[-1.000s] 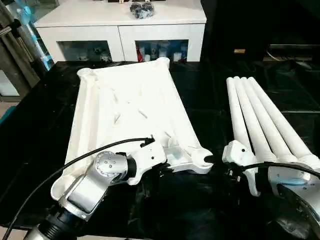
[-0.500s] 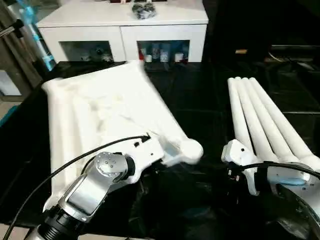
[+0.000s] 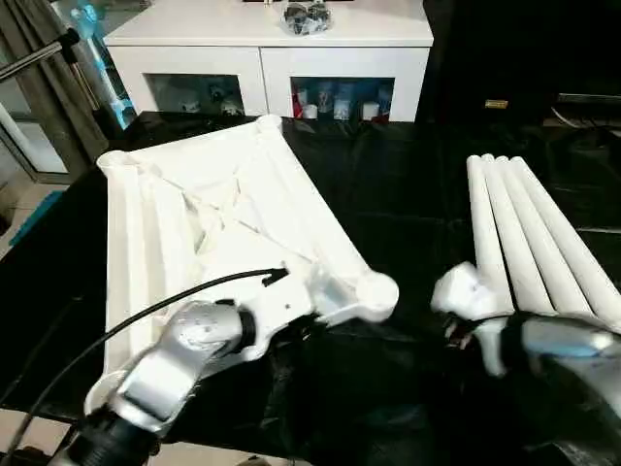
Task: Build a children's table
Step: Move table base
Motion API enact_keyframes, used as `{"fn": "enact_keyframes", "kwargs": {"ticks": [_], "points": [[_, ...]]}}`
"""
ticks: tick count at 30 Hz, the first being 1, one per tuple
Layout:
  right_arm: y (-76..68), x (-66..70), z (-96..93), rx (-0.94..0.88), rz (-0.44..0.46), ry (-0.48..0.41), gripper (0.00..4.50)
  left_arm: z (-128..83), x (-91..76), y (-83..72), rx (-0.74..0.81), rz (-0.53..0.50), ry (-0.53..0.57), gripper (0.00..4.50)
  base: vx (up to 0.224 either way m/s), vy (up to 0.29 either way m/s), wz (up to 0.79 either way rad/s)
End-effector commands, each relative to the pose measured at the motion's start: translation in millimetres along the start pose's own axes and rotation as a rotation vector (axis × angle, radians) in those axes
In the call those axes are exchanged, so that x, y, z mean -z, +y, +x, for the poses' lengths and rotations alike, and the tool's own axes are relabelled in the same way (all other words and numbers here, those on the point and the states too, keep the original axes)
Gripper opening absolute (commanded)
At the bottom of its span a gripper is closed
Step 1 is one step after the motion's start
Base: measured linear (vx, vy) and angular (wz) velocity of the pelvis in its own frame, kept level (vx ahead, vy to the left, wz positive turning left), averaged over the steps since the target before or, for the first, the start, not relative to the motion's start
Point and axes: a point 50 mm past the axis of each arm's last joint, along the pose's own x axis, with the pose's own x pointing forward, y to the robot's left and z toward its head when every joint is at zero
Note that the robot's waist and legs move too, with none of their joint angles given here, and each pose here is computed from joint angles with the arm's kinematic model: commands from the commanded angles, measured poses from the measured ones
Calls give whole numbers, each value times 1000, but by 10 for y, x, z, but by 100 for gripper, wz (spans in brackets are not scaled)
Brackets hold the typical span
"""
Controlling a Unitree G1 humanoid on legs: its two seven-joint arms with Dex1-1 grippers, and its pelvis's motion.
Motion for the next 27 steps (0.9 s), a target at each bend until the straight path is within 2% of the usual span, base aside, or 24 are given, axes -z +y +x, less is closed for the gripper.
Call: {"fn": "enact_keyframes", "kwargs": {"ticks": [1, 5, 8, 9, 12, 13, 14, 15, 16, 19, 20, 21, 26, 27], "points": [[-47, -60, -49, 29, 19, -34, 450, -65, -158, 18, 9, 47, -76, 58, 0, 0, 0], [-148, -148, -82, 115, 83, -97, 450, -218, -177, 8, 43, -29, -137, 91, 0, 0, 0], [-288, -162, -56, 247, 139, -91, 450, -345, -199, 8, 59, -64, -154, 108, 0, 0, 0], [-336, -160, -50, 293, 163, -88, 450, -371, -216, 15, 56, -70, -160, 126, 0, 0, 0], [-533, -135, -10, 497, 287, -44, 450, -433, -318, 71, 10, -87, -219, 143, 0, 0, 0], [-533, -135, -10, 497, 287, -44, 450, -433, -318, 71, 10, -87, -219, 150, 0, 0, 0], [-627, -76, 8, 591, 413, 17, 450, -437, -363, 139, -59, -69, -226, 160, 0, 0, 0], [-661, -49, 10, 638, 448, 48, 450, -418, -371, 190, -118, -51, -213, 160, 0, 0, 0], [-661, -49, 10, 638, 448, 48, 450, -418, -371, 190, -118, -51, -213, 179, 0, 0, 0], [-688, -27, 20, 686, 493, 79, 450, -388, -397, 230, -171, -61, -218, 201, 0, 0, 0], [-699, -25, 24, 707, 510, 85, 450, -371, -429, 214, -168, -82, -240, 201, 0, 0, 0], [-710, -20, 30, 730, 536, 101, 450, -353, -476, 163, -143, -111, -271, 222, 0, 0, 0], [-778, -29, -4, 822, 544, 119, 450, -323, -507, 72, -85, -121, -277, 249, 0, 0, 0], [-797, -44, -17, 847, 543, 119, 450, -318, -515, 55, -74, -121, -277, 271, 0, 0, 0]]}}
